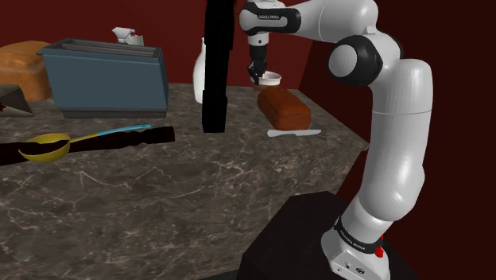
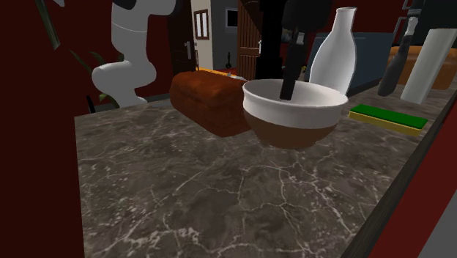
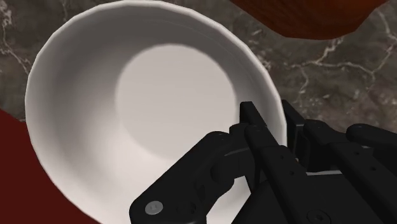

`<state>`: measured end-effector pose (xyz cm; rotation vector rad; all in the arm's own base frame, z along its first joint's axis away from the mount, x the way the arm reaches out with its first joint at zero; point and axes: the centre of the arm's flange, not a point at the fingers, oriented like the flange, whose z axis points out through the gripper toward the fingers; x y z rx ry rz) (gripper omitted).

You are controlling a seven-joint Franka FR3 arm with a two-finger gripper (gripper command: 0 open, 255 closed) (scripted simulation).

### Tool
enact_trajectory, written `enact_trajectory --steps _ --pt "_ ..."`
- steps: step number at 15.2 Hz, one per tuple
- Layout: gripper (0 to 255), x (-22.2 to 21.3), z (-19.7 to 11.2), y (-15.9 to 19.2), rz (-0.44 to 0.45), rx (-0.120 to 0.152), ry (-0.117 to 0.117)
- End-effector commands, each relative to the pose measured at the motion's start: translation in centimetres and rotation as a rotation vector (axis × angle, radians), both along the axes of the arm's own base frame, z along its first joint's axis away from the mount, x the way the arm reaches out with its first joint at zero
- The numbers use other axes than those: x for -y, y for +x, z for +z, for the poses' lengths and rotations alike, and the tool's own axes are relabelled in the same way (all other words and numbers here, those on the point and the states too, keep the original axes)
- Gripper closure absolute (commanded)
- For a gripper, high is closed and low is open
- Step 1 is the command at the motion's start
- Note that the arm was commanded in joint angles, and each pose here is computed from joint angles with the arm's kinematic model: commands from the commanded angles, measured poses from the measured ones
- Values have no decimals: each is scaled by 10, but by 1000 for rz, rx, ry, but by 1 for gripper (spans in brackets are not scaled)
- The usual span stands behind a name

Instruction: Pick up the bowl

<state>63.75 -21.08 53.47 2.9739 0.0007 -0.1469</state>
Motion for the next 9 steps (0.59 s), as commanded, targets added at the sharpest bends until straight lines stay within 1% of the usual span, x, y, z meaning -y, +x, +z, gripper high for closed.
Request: enact_trajectory --steps 1,7,9 --pt "255 0 10 -1 0 0 0" --pt "255 0 42 -1 0 0 0" --pt "255 0 43 -1 0 0 0"
